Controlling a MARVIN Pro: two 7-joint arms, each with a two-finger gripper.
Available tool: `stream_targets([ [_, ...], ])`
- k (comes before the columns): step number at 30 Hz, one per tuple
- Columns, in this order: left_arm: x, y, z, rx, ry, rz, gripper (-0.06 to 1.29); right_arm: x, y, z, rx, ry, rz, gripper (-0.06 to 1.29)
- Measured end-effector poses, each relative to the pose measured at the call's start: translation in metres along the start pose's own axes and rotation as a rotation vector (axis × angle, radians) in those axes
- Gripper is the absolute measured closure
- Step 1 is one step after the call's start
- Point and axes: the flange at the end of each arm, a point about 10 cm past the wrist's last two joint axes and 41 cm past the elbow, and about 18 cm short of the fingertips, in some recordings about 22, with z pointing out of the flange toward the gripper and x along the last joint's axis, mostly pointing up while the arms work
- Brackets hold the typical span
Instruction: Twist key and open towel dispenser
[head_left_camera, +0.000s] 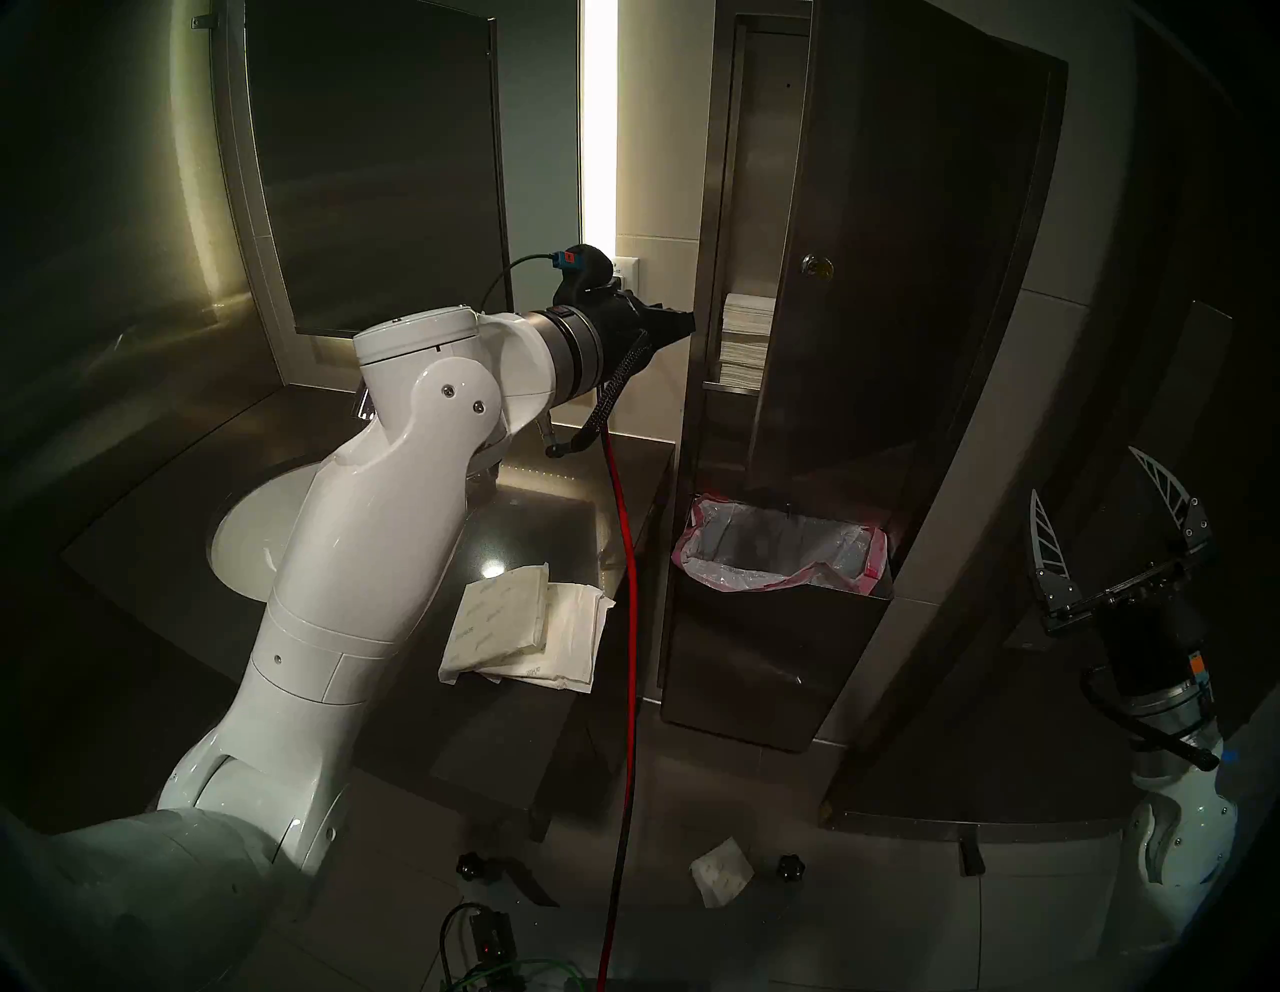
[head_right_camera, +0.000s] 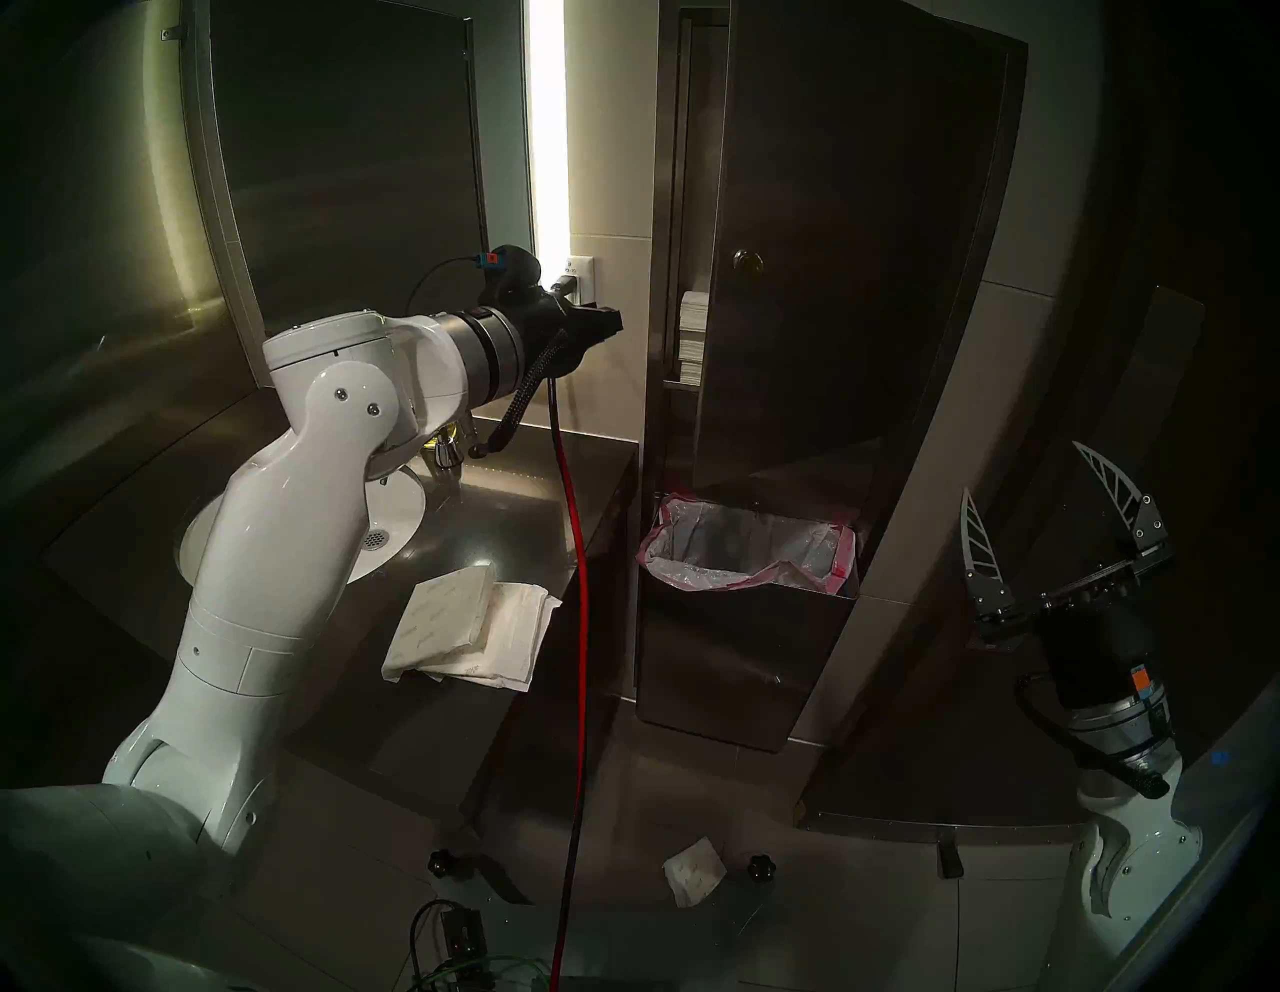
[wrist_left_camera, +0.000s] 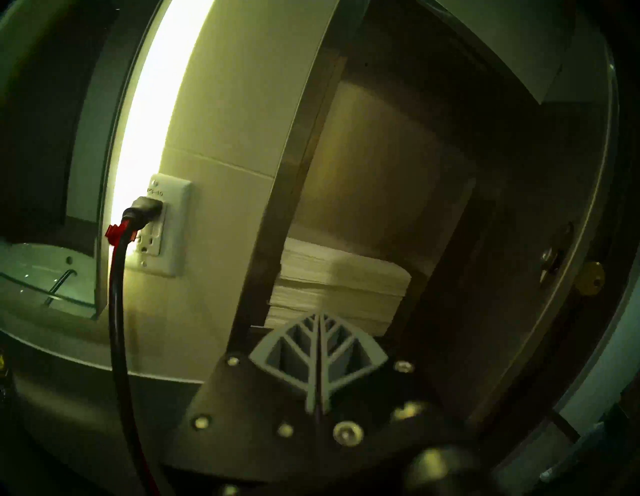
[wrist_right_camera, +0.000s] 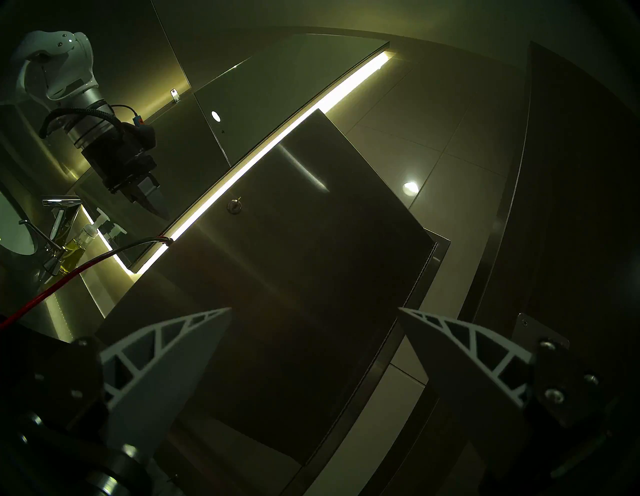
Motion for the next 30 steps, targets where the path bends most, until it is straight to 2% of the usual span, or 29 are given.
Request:
stream_targets([
  [2,-0.001,0.007,-0.001,0.025,0.000,0.028,1.25,0.000,0.000,0.000,0.000,0.000,0.000,-0.02],
  [5,0.003,0.014,-0.008,0.086,0.039,0.059,1.25,0.000,0.000,0.000,0.000,0.000,0.000,-0.02],
  [11,0.015,0.009,-0.032,0.226,0.141,0.059,1.25,0.000,0.000,0.000,0.000,0.000,0.000,-0.02],
  [15,0.016,0.010,-0.044,0.285,0.171,0.053,1.25,0.000,0.000,0.000,0.000,0.000,0.000,-0.02],
  [30,-0.012,0.043,-0.094,0.453,0.165,0.023,1.25,0.000,0.000,0.000,0.000,0.000,0.000,-0.02],
])
